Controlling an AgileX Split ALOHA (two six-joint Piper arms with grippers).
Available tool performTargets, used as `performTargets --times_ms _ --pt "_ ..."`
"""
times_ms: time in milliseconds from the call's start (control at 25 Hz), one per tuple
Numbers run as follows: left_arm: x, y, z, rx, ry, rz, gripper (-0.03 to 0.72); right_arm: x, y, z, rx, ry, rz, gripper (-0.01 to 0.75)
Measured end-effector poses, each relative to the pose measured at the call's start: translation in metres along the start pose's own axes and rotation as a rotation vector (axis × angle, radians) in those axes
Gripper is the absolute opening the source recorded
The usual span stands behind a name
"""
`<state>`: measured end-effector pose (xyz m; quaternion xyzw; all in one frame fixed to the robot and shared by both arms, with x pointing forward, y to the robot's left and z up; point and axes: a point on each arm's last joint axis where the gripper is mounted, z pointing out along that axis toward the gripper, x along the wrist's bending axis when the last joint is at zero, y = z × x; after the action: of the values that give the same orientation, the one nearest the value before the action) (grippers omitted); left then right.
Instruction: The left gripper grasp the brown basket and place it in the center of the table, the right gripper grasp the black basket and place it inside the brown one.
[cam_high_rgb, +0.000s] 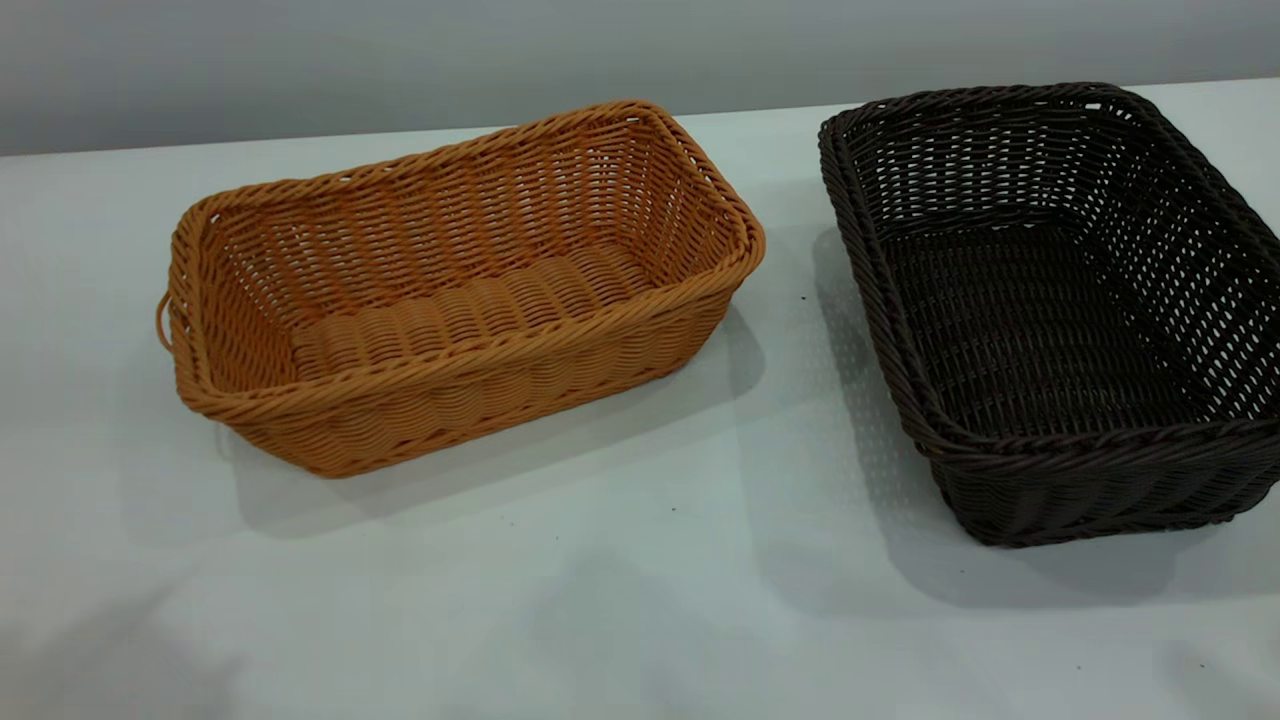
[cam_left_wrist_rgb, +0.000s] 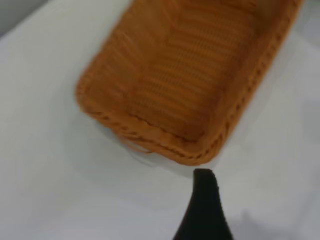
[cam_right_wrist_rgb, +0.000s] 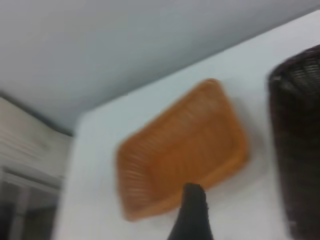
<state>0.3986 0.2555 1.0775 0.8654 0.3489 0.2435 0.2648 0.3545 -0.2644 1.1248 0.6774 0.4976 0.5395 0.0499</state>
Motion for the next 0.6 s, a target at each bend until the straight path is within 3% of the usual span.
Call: performTargets --times_ms 160,600 --pt "-0.003 0.008 0.022 0.017 -0.046 0.071 0.490 -0.002 0.003 0.008 0.038 0.011 0.190 0.556" --pt "-0.021 0.023 0.080 0.052 -0.147 0.258 0.489 -0.020 0.001 0.020 0.065 -0.105 0.540 0.556"
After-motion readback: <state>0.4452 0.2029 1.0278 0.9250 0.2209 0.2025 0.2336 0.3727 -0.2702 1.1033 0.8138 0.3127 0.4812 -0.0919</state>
